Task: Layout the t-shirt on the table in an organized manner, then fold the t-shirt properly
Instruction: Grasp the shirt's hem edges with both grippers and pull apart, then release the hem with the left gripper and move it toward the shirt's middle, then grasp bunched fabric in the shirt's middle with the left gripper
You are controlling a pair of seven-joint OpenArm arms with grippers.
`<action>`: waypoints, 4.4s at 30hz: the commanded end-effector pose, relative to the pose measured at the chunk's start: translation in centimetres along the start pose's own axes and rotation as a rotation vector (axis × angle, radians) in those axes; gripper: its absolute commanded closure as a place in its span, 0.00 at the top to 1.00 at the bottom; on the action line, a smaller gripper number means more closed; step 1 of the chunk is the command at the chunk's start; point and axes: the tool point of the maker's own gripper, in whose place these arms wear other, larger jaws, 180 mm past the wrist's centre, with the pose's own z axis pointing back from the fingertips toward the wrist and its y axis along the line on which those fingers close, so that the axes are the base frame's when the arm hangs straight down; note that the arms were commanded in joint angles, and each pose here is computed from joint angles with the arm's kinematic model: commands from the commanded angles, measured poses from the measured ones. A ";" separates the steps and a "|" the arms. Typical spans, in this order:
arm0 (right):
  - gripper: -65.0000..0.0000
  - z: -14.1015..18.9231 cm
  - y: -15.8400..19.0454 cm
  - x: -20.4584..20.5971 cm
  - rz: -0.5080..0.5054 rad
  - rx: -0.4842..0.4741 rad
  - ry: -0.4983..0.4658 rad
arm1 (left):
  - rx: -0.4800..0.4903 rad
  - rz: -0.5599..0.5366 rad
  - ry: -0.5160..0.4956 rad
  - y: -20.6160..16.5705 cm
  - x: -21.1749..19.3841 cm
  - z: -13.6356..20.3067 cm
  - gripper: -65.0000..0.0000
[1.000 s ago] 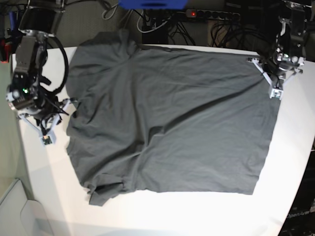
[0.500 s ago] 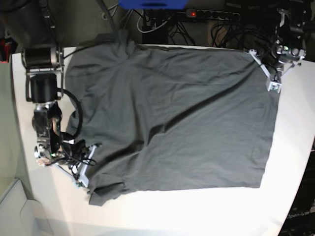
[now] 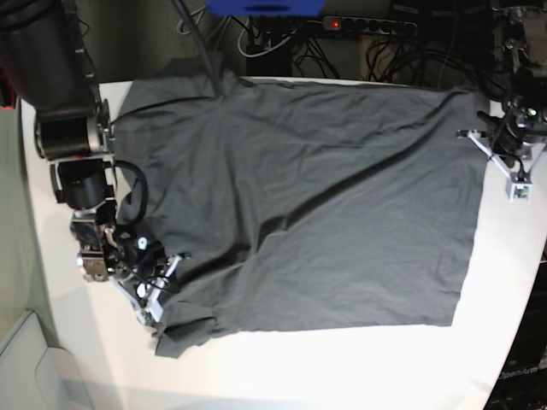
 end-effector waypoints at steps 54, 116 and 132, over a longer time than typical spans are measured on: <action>0.00 14.8 -2.1 1.5 0.187 -0.319 -0.104 | -0.186 0.199 -0.179 -12.7 18.3 -14.9 0.00; 0.00 18.2 5.8 -13.0 0.200 -0.180 0.143 | -0.454 0.184 -0.233 -27.2 22.2 -8.6 0.00; 0.00 17.3 5.0 -13.3 0.184 -0.179 0.164 | -0.746 -0.111 -0.251 -43.3 18.2 -3.2 0.00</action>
